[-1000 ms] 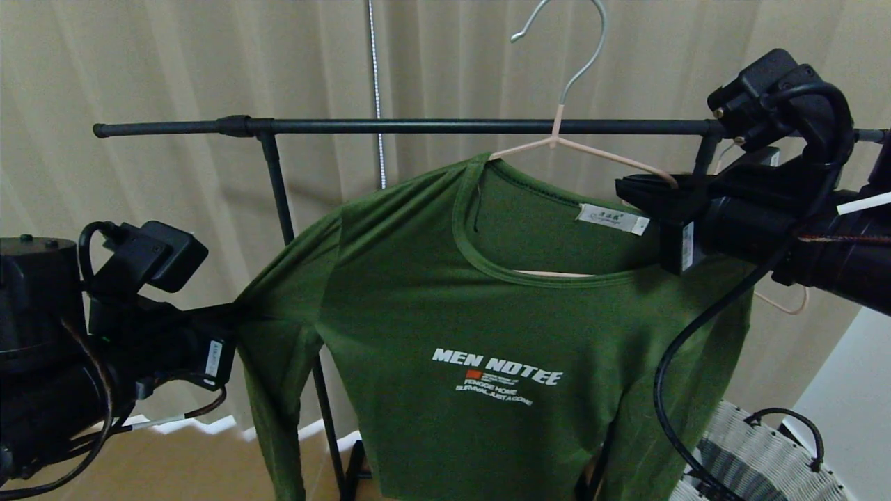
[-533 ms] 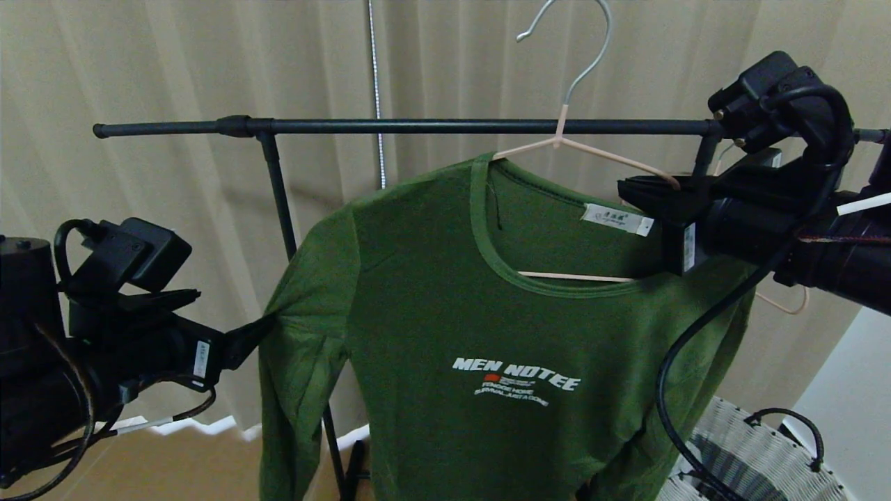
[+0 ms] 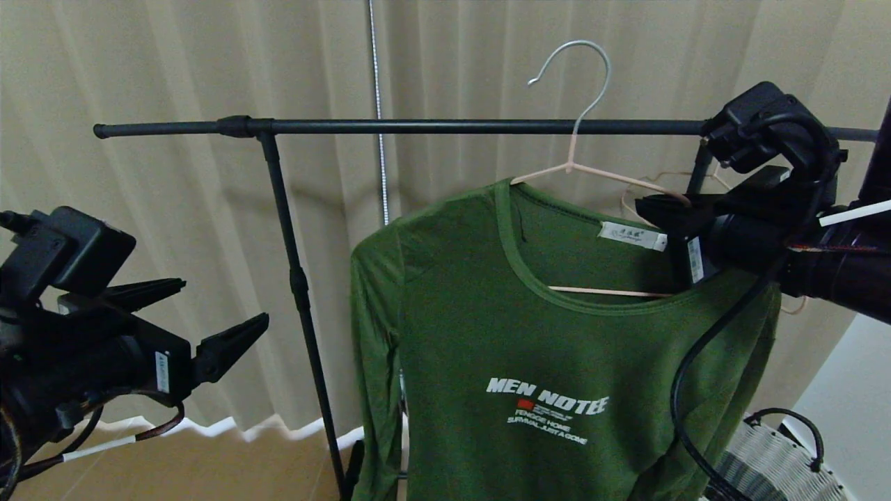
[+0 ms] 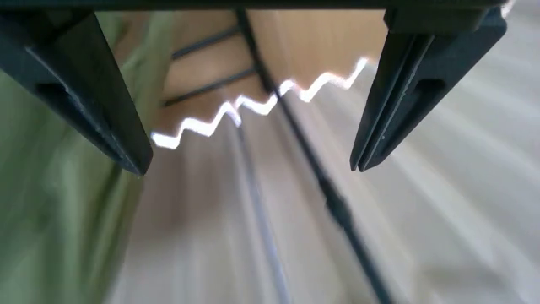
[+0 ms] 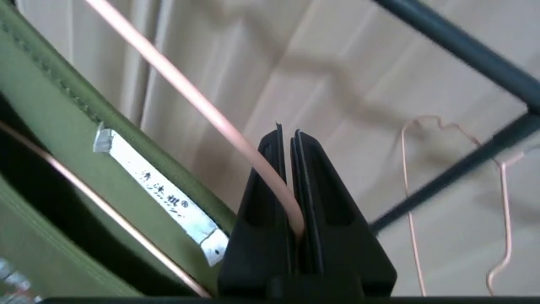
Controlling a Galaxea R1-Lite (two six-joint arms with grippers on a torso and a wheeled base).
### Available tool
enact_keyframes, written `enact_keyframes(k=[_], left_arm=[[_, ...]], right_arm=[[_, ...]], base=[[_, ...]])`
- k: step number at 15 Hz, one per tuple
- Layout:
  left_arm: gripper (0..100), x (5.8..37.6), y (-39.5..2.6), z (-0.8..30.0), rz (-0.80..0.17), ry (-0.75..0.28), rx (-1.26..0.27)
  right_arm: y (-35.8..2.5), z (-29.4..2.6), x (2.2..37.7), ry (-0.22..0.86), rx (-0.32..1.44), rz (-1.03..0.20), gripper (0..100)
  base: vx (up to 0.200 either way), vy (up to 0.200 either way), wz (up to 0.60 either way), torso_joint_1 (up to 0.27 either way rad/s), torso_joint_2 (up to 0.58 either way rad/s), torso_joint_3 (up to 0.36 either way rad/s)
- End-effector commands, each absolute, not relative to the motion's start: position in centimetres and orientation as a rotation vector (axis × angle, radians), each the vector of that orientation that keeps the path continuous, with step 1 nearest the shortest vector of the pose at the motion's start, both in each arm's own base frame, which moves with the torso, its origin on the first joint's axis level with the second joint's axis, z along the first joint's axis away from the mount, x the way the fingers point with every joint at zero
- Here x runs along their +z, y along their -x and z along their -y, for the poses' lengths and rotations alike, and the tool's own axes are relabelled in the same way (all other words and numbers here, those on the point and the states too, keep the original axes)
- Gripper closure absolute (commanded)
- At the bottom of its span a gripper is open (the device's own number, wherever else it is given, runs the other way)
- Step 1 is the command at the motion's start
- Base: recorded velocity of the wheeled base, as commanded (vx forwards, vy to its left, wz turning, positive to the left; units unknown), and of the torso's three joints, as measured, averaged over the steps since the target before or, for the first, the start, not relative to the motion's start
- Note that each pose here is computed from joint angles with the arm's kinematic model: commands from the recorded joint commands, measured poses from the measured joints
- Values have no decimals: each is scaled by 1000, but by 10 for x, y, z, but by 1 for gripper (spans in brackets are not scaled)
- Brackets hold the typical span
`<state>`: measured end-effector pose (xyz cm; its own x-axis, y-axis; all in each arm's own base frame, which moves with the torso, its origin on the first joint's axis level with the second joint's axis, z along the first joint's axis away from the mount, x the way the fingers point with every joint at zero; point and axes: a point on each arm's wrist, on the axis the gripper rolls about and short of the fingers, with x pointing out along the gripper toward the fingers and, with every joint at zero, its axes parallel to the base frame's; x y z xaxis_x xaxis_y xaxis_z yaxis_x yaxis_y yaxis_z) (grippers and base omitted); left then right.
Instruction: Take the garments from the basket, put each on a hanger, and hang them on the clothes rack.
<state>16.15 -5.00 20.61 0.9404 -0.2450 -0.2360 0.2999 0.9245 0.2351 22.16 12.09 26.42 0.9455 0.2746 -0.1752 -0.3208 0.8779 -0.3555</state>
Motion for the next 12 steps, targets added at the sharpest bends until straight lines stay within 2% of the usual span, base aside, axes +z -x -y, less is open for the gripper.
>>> enact_keyframes(k=[1,4,6,11,12], left_arm=[[0,211,-153,48,-171,-266,-281],[0,206,-152,46,-186,-272,-273],[0,203,-151,46,-195,-279,-275],[0,209,-150,46,-156,-267,-272],[0,209,-150,46,-156,-267,-272]], right_arm=[[-220,-118,255,407,278,-156,100],[-218,-115,253,418,238,-178,100],[-220,-101,251,433,179,-239,100],[-220,-95,254,427,91,-232,100],[-218,-94,257,423,89,-222,100]], base=[[0,0,0,0,0,0],[0,0,0,0,0,0],[0,0,0,0,0,0],[0,0,0,0,0,0],[200,0,0,7,-2,7]])
